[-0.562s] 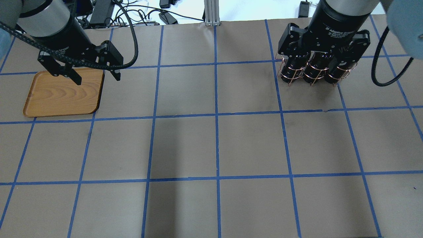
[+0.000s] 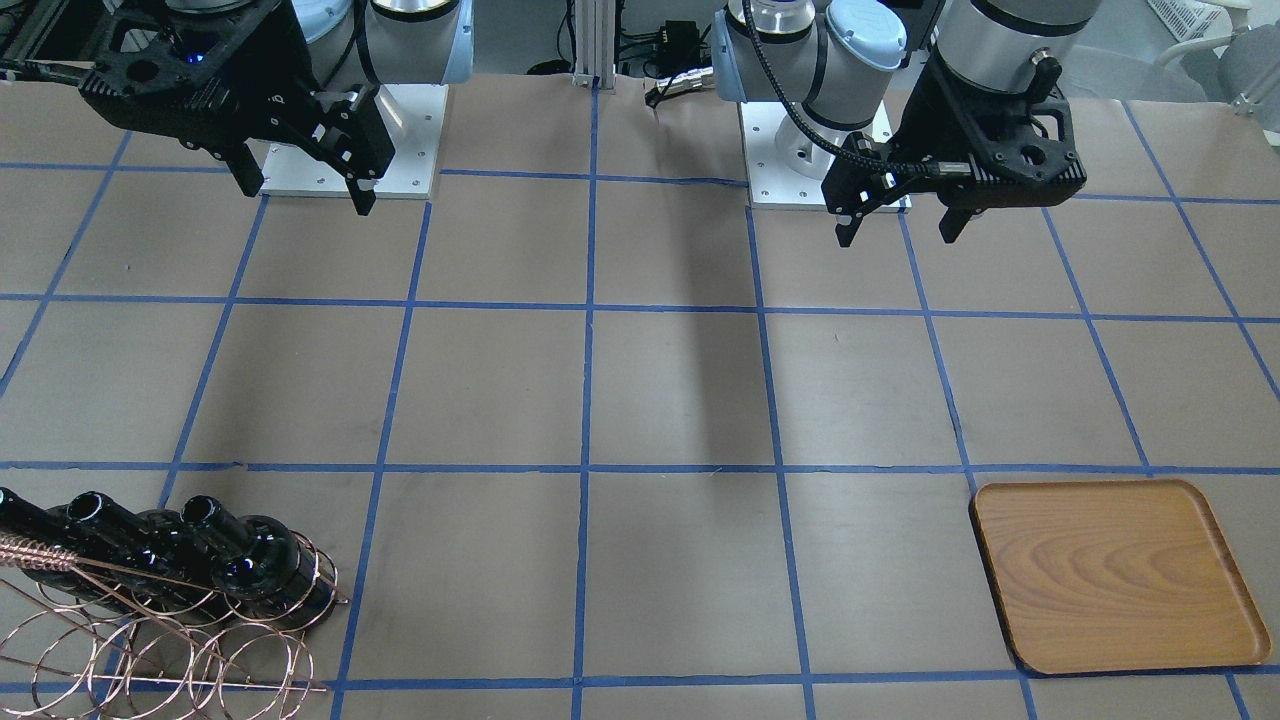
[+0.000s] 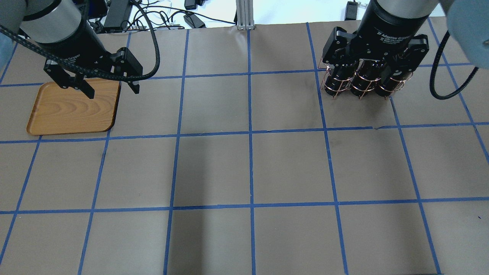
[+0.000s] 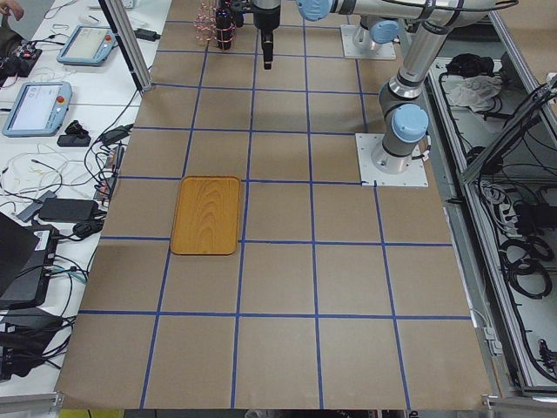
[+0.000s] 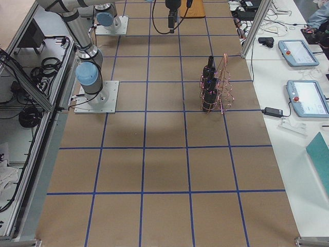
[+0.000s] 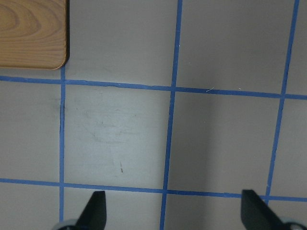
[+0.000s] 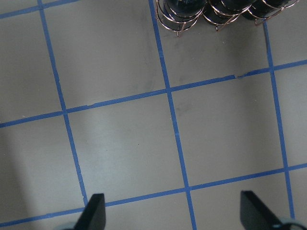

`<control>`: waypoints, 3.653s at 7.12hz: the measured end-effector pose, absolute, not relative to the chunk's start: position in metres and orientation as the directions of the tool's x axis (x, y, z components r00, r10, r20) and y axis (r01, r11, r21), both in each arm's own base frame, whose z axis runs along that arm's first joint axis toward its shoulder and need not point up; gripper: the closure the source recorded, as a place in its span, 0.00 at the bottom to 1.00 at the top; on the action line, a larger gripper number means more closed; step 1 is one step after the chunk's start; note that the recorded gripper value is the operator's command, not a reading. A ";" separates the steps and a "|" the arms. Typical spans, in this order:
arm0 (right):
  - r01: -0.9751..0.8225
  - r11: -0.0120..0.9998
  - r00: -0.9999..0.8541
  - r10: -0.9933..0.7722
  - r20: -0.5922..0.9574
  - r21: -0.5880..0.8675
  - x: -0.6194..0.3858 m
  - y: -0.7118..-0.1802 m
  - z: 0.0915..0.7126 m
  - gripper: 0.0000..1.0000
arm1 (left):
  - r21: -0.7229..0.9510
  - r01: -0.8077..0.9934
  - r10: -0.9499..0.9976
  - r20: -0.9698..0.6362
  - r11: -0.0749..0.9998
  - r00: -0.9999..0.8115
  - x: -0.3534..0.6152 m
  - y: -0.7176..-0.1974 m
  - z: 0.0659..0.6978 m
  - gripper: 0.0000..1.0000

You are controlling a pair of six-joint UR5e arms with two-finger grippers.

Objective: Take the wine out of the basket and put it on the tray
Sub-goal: 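Lower the right gripper over the wine bottles in the copper rack, then close the right gripper on the neck of the nearest dark bottle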

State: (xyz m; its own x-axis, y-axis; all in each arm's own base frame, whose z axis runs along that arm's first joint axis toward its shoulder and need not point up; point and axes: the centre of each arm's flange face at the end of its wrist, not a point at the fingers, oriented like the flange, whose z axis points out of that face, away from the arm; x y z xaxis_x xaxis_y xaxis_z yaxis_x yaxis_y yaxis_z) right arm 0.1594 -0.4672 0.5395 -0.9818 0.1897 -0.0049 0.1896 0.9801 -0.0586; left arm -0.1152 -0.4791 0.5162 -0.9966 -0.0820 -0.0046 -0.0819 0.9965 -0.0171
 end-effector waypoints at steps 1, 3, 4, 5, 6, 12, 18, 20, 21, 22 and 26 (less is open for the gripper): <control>0.184 0.981 -0.983 0.184 -0.002 -0.056 0.159 -0.468 0.538 0.00 | -0.017 -0.082 -0.082 -0.005 0.997 -0.997 -0.115 -0.479 0.516 0.00; 0.153 0.987 -0.988 0.154 0.007 -0.046 0.159 -0.470 0.535 0.00 | -0.017 -0.083 -0.083 -0.005 0.996 -0.996 -0.114 -0.480 0.516 0.00; 0.137 0.989 -0.990 0.137 0.009 -0.049 0.159 -0.471 0.534 0.00 | -0.017 -0.085 -0.085 -0.006 0.996 -0.996 -0.113 -0.480 0.515 0.00; 0.114 0.992 -0.993 0.114 0.013 -0.055 0.156 -0.476 0.534 0.00 | -0.017 -0.087 -0.087 -0.006 0.996 -0.996 -0.112 -0.481 0.515 0.00; 0.089 0.994 -0.995 0.091 0.035 -0.059 0.146 -0.492 0.529 0.00 | -0.017 -0.089 -0.089 -0.006 0.996 -0.996 -0.112 -0.480 0.516 0.00; -0.009 0.998 -0.995 -0.003 0.099 -0.064 0.027 -0.651 0.458 0.02 | -0.016 -0.093 -0.093 -0.006 0.996 -0.996 -0.110 -0.481 0.515 0.00; -0.046 0.999 -0.996 -0.044 0.075 -0.025 0.011 -0.682 0.392 0.29 | -0.014 -0.093 -0.093 -0.006 0.996 -0.996 -0.110 -0.482 0.514 0.00; -0.056 0.998 -0.996 -0.054 0.075 -0.029 0.008 -0.685 0.387 0.59 | -0.016 -0.093 -0.094 -0.006 0.995 -0.996 -0.109 -0.482 0.514 0.00; -0.052 0.998 -0.996 -0.049 0.075 -0.030 0.003 -0.685 0.387 0.68 | -0.017 -0.094 -0.094 -0.006 0.995 -0.996 -0.109 -0.482 0.514 0.00; -0.045 0.999 -0.996 -0.042 0.074 -0.029 -0.002 -0.685 0.387 0.78 | -0.017 -0.094 -0.094 -0.006 0.995 -0.996 -0.109 -0.482 0.514 0.00; -0.036 0.999 -0.997 -0.033 0.073 -0.040 -0.005 -0.683 0.394 0.87 | -0.017 -0.094 -0.094 -0.006 0.995 -0.996 -0.109 -0.482 0.514 0.00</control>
